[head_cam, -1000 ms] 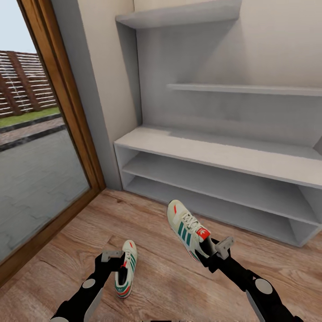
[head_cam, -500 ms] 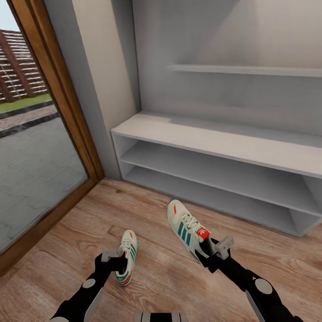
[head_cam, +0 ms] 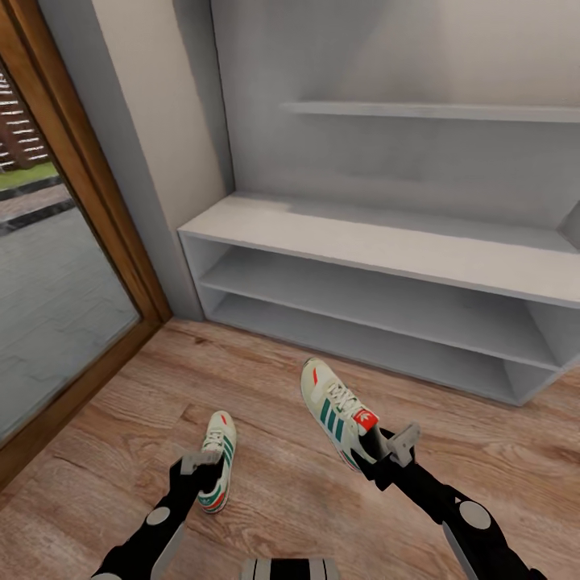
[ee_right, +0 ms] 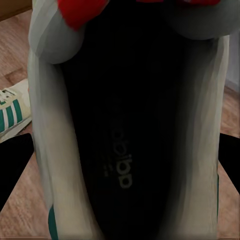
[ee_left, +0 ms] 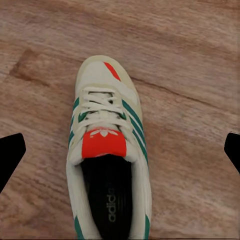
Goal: Pick up the two gym shoes and the two sandals from the corridor floor and place them onto the hallstand (shoe rack) in the corridor, making sure they are on the rack and not on the floor. Arrange them so the two gym shoes are next to each other and the two sandals are next to each other.
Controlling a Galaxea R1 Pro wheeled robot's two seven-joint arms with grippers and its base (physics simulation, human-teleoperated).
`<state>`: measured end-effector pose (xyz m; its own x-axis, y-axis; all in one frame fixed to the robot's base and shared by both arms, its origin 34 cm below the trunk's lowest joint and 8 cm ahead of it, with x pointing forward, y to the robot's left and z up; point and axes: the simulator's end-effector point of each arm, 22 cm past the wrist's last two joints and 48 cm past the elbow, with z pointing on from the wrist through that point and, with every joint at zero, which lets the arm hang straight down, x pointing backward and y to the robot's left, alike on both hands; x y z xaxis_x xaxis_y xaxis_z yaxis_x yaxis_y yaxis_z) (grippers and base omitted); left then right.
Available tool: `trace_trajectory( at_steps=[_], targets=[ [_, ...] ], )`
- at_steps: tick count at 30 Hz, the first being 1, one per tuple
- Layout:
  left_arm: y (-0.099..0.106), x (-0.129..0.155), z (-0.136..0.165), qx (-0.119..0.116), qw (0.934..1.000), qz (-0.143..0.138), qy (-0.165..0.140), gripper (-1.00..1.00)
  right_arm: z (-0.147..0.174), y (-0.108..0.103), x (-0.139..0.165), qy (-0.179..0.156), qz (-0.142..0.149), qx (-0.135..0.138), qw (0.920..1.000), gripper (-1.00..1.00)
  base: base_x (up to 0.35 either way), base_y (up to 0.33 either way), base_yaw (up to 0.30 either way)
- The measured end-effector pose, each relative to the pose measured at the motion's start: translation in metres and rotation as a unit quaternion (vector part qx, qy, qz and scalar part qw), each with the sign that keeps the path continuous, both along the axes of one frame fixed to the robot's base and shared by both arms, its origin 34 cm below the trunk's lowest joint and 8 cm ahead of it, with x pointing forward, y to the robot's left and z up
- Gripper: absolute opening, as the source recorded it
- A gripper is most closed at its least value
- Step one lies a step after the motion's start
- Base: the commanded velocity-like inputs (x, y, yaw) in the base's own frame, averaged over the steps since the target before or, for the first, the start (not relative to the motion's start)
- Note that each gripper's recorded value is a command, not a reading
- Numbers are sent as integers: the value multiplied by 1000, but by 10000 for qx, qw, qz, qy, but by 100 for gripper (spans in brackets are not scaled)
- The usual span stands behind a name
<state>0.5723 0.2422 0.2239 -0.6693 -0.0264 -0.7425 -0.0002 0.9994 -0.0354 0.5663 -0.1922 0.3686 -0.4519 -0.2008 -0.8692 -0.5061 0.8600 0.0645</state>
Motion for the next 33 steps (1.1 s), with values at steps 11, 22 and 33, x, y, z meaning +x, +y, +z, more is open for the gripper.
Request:
trace_trajectory(
  at_steps=[11,22,33],
  targets=[
    [4,-17,-24,-58,9998,146,94,100,-25,0,-7,247,0,-1,9997,-100,0,0,-3],
    [5,-39,-55,-52,9990,156,418,100,-55,0,-18,552,1,-1,9985,-100,0,0,0],
    [4,-60,-84,-51,9973,151,719,100,-85,0,-31,861,-4,-2,9963,-100,0,0,0]
  ],
)
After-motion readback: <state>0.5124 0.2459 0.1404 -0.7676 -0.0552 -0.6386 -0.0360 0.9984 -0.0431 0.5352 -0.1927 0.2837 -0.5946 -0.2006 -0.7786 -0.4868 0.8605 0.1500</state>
